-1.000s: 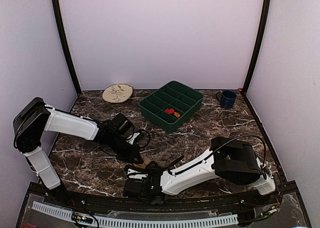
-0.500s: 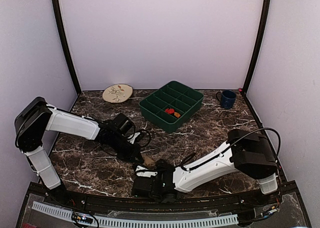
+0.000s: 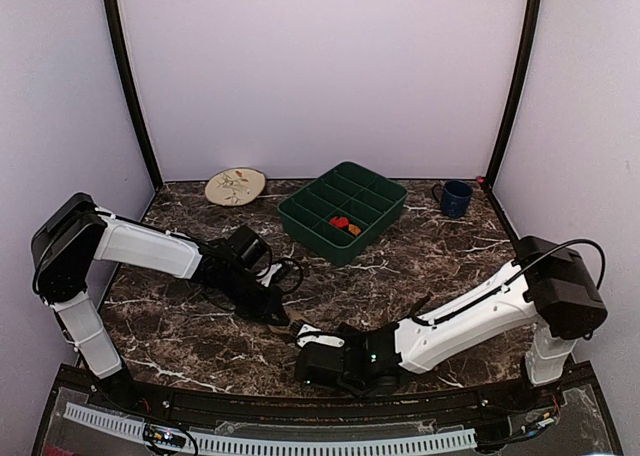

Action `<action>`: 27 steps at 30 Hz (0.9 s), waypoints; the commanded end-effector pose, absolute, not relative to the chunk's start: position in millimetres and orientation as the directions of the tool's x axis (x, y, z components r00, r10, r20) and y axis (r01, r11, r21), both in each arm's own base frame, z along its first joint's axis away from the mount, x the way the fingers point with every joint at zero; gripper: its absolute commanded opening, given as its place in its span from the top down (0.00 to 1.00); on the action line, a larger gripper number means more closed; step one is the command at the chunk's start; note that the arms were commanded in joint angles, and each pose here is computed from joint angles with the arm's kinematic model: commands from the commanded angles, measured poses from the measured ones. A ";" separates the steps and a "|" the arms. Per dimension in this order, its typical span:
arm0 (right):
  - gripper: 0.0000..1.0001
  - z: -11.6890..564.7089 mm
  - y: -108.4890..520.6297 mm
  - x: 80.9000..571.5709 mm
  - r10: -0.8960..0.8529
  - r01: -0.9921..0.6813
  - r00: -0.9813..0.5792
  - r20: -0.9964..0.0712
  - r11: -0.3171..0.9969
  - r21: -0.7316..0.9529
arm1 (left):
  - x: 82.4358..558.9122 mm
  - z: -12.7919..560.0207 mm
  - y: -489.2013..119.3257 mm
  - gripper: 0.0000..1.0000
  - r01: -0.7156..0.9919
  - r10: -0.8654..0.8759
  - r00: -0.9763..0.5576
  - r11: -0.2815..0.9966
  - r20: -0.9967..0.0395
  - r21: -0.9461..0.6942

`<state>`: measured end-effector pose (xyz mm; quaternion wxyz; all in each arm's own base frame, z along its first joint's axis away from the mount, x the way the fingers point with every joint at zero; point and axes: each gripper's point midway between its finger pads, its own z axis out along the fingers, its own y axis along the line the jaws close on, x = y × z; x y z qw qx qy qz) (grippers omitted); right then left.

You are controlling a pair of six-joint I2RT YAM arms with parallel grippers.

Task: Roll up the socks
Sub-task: Roll the sock at the center of the board.

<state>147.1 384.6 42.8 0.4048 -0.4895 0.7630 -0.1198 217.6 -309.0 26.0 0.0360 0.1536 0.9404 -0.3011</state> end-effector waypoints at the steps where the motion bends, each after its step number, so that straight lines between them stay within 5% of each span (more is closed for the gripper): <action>1: 0.43 67.5 394.3 155.3 -0.690 -0.655 -0.311 -0.653 0.654 -0.379 | 214.9 7.4 -296.1 1.00 0.297 0.270 -0.954 0.819 -0.128 -0.490; 13: 0.44 83.3 413.8 190.9 -0.390 -0.603 -0.593 -0.704 0.795 0.067 | 210.7 3.0 -291.8 1.00 0.296 0.275 -0.954 0.825 -0.115 -0.482; 27: 0.46 65.0 420.8 202.3 -0.094 -0.375 -0.861 -0.499 0.780 0.500 | 209.1 2.4 -290.4 1.00 0.298 0.278 -0.954 0.824 -0.115 -0.482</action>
